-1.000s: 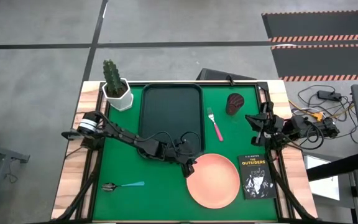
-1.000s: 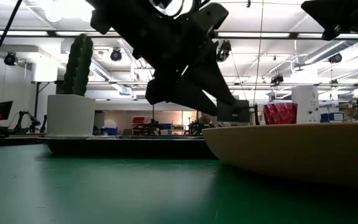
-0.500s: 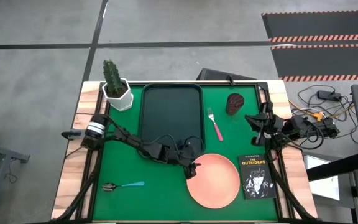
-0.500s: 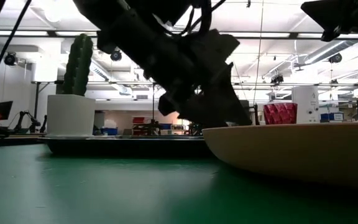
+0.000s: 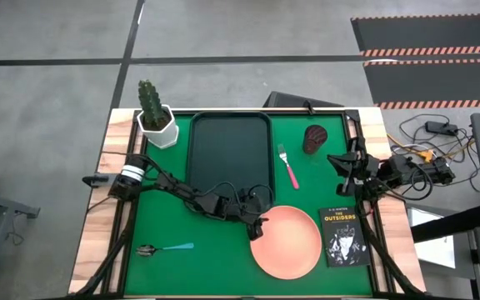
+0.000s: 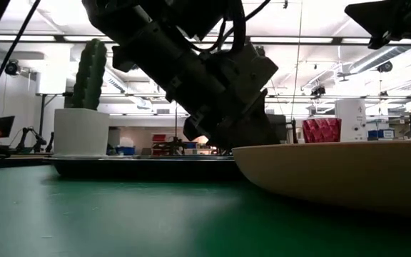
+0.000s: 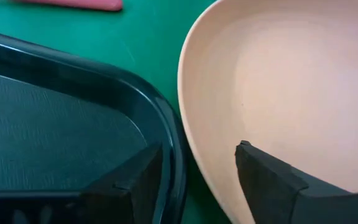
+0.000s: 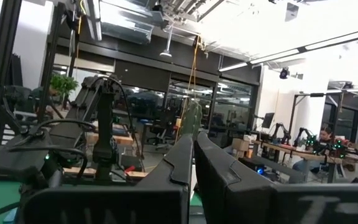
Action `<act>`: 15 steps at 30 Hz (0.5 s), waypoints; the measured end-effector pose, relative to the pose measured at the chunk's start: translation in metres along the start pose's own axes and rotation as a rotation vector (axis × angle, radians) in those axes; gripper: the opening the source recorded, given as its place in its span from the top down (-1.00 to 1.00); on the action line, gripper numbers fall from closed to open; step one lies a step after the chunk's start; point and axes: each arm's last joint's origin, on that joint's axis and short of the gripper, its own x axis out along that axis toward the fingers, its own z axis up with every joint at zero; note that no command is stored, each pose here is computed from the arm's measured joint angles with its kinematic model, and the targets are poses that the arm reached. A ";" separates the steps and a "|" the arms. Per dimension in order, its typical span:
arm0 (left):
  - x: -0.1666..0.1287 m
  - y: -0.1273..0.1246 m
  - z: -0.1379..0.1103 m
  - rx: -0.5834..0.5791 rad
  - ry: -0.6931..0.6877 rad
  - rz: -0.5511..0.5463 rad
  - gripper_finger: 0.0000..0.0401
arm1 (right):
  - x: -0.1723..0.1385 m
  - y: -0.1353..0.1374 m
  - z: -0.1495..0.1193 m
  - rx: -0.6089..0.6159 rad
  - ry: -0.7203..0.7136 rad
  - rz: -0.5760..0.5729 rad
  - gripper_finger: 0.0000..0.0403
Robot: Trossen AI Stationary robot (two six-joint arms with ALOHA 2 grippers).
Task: Pick and place plate/cup/fork/spoon on tray
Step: Put the light orange plate on the black serving tray
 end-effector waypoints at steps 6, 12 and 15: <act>0.000 0.000 0.000 0.001 0.008 -0.016 0.38 | 0.000 0.000 0.000 0.000 0.000 0.000 0.96; 0.000 -0.001 0.000 -0.006 0.013 -0.027 0.70 | 0.000 0.000 0.000 0.000 0.001 0.000 0.96; 0.000 -0.001 0.000 -0.007 0.015 -0.034 0.84 | 0.000 0.000 0.000 0.000 0.000 0.000 0.96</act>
